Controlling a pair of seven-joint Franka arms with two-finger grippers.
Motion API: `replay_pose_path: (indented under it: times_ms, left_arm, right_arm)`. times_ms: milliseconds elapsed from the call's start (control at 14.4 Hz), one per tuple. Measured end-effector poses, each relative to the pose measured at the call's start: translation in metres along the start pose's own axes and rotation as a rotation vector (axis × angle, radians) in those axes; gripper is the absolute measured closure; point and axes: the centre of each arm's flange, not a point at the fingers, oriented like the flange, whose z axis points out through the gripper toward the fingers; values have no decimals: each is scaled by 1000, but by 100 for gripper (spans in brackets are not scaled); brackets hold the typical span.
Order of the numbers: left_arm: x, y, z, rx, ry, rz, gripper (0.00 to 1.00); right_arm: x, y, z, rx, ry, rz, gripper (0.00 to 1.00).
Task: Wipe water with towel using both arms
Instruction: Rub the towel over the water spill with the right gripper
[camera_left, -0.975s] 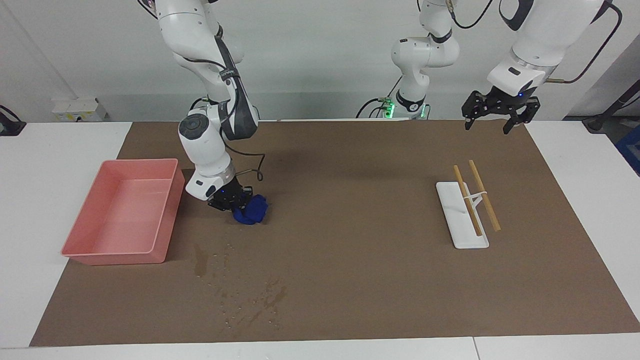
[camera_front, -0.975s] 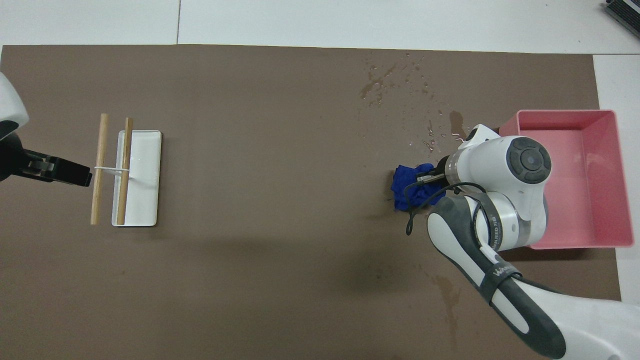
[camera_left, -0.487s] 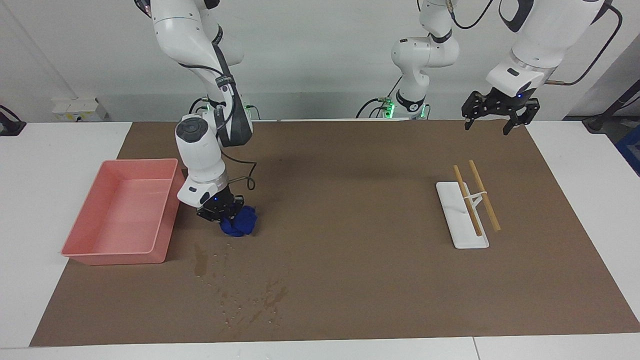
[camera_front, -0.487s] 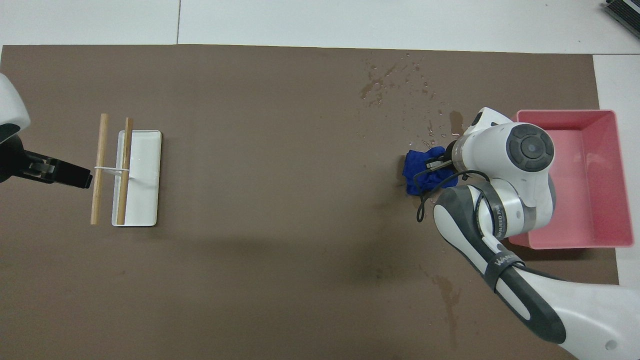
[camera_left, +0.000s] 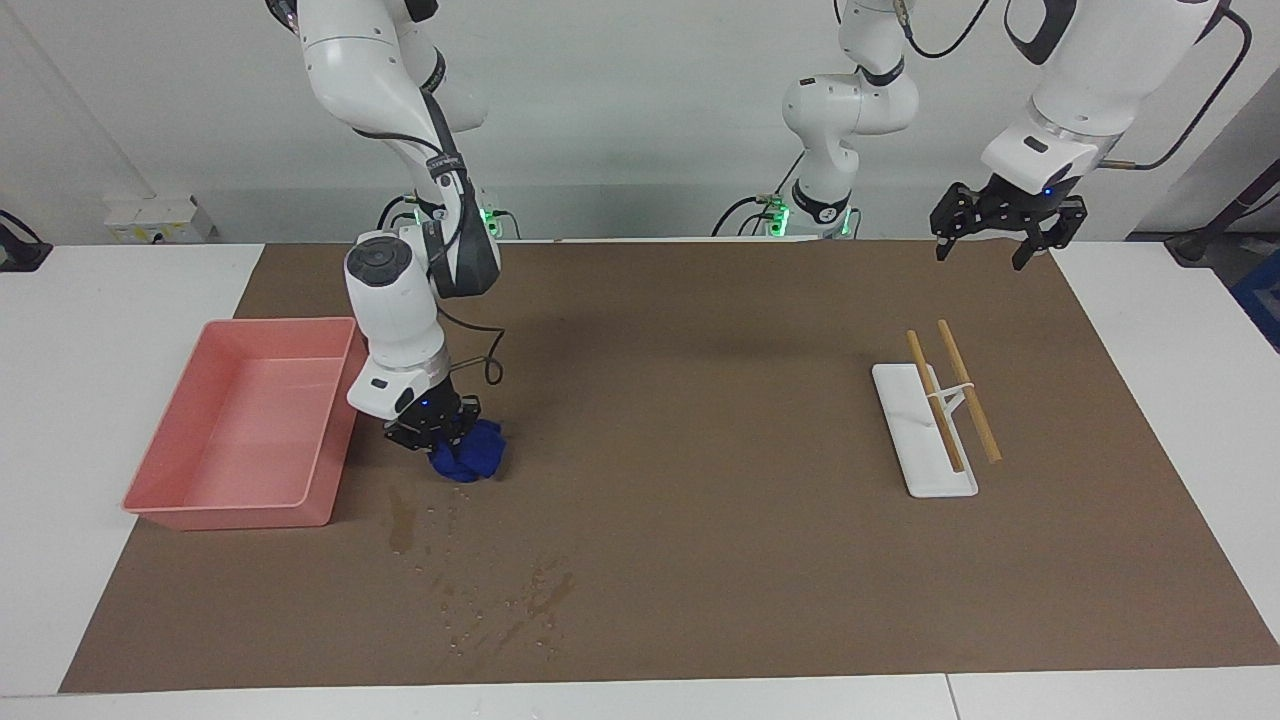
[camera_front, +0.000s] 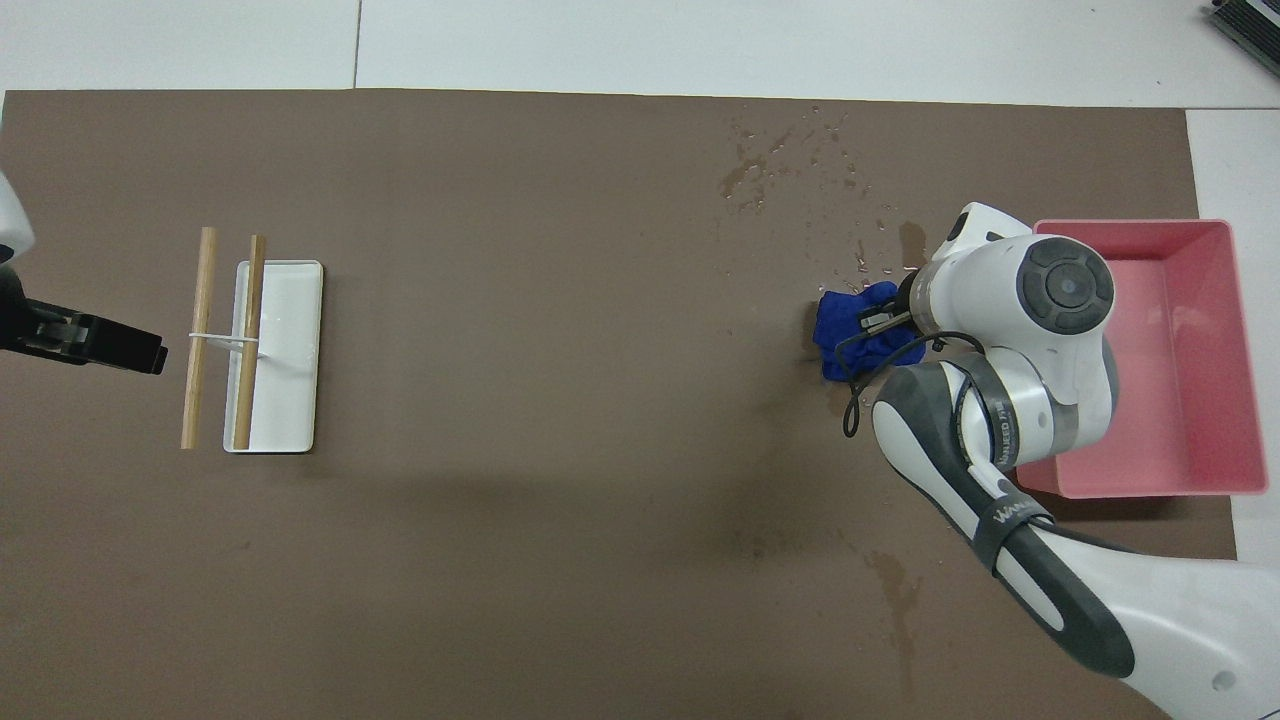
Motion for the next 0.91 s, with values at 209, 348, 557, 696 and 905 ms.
replay_pose_path:
  times_ms: [209, 348, 557, 696, 905]
  left_arm:
    - [0, 0, 0, 1, 1, 4, 0]
    - [1, 5, 0, 2, 1, 13, 0]
    - [2, 7, 0, 2, 2, 17, 0]
    - [2, 7, 0, 2, 1, 17, 0]
    - [1, 5, 1, 2, 1, 13, 0]
  right_arm:
    - [1, 0, -1, -42, -2, -62, 81]
    - [3, 0, -2, -88, 12, -120, 81]
    - [6, 1, -5, -116, 31, -153, 81]
    - [16, 4, -9, -127, 51, -158, 81]
    - [33, 8, -1, -125, 63, -154, 81]
